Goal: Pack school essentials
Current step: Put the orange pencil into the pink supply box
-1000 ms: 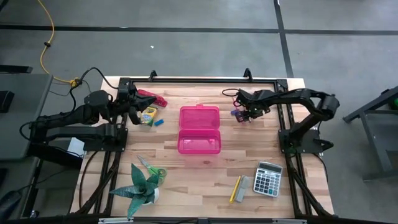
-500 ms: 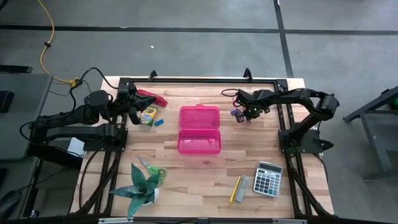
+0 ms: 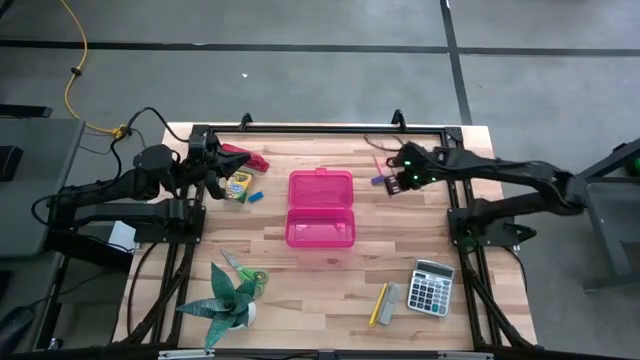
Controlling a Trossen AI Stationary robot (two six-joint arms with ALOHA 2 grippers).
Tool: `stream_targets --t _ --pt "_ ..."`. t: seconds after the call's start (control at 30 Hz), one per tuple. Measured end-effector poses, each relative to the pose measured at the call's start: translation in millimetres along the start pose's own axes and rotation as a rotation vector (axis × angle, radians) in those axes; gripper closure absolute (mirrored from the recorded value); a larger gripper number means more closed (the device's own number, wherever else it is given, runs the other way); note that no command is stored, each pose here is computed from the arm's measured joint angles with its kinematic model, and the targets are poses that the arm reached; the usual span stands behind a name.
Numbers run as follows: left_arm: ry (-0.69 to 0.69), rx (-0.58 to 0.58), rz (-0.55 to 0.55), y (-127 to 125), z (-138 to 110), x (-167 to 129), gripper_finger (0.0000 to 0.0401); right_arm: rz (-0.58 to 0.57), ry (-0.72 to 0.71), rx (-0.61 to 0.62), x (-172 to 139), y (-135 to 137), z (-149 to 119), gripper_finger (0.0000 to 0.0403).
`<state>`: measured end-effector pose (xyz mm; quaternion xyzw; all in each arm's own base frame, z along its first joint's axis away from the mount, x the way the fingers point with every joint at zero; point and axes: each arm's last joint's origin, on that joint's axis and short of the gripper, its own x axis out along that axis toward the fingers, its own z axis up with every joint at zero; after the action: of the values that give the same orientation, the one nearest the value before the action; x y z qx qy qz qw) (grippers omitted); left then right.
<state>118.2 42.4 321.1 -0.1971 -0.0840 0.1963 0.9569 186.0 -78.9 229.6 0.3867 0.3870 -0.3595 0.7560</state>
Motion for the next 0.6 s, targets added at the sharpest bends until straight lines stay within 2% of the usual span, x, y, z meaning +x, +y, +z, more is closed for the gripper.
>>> stream_targets --t 0.17,0.33,0.43,0.6 --pt "0.006 0.002 0.021 1 -1 2 0.0401 0.309 -0.342 -0.178 -41 29 6 0.0402" --pt "0.034 0.012 0.024 2 -5 8 0.0401 0.548 -0.589 -0.374 -60 62 9 0.0402" --pt "0.048 0.017 0.003 1 -7 14 0.0396 0.635 -0.660 -0.480 -59 80 6 0.0402" --pt "0.045 0.076 -0.085 -2 -10 34 0.0366 0.676 -0.653 -0.523 -40 101 1 0.0402"
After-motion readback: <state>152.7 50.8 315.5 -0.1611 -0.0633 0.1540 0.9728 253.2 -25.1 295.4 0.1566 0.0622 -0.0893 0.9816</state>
